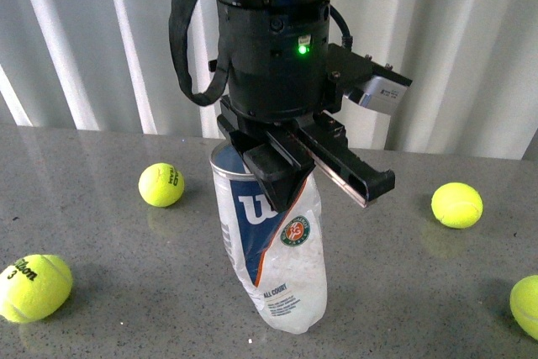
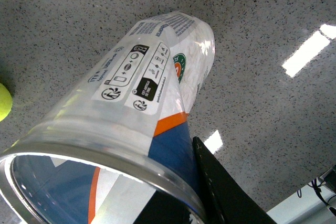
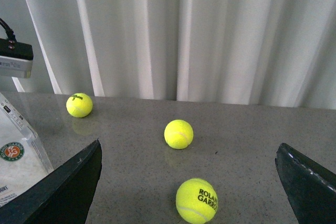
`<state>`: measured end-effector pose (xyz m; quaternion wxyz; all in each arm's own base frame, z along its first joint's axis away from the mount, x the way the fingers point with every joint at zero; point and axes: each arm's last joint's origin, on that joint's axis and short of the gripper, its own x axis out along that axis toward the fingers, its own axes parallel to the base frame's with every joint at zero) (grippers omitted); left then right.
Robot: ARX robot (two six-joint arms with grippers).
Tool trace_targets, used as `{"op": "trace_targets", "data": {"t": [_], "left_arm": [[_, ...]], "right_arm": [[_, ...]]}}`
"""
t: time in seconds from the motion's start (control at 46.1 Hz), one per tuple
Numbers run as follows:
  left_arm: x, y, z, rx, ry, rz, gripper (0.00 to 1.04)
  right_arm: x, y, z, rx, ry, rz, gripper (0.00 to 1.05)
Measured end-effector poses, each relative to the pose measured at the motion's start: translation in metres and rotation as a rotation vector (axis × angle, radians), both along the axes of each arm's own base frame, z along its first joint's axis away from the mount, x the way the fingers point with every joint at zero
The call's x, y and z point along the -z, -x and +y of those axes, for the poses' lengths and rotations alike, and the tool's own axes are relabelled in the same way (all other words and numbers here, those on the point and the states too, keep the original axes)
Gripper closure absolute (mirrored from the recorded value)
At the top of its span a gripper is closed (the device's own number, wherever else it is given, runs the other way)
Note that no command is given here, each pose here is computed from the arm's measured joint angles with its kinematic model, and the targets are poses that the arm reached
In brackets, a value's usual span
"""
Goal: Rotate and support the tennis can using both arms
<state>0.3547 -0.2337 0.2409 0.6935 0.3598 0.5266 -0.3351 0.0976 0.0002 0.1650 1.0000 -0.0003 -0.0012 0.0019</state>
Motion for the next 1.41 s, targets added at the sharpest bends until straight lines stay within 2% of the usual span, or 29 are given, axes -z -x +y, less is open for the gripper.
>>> {"op": "trace_targets", "data": {"t": [0.108, 0.217, 0.39, 0.564, 0.651, 0.694, 0.759, 1.171, 1.41], "left_arm": [[0.006, 0.0, -0.002, -0.003, 0.001, 0.002, 1.0], [0.006, 0.0, -0.003, -0.01, 0.013, 0.0, 0.88], [0.009, -0.003, -0.005, -0.042, 0.03, 0.006, 0.56], [0.002, -0.003, -0.007, -0.068, 0.081, 0.012, 0.28], [-0.004, -0.001, -0.008, -0.078, 0.102, 0.007, 0.1], [-0.007, 0.001, -0.009, -0.078, 0.11, 0.008, 0.05], [-0.013, 0.004, -0.01, -0.078, 0.119, -0.002, 0.07], [-0.036, 0.015, -0.007, -0.112, 0.187, -0.03, 0.07], [-0.056, 0.025, 0.004, -0.267, 0.464, -0.071, 0.07]], "right_arm": [[0.0, 0.0, 0.0, 0.0, 0.0, 0.0, 0.07], [0.0, 0.0, 0.0, 0.0, 0.0, 0.0, 0.07], [0.0, 0.0, 0.0, 0.0, 0.0, 0.0, 0.07], [0.0, 0.0, 0.0, 0.0, 0.0, 0.0, 0.07], [0.0, 0.0, 0.0, 0.0, 0.0, 0.0, 0.07], [0.0, 0.0, 0.0, 0.0, 0.0, 0.0, 0.07], [0.0, 0.0, 0.0, 0.0, 0.0, 0.0, 0.07], [0.0, 0.0, 0.0, 0.0, 0.0, 0.0, 0.07], [0.0, 0.0, 0.0, 0.0, 0.0, 0.0, 0.07]]}}
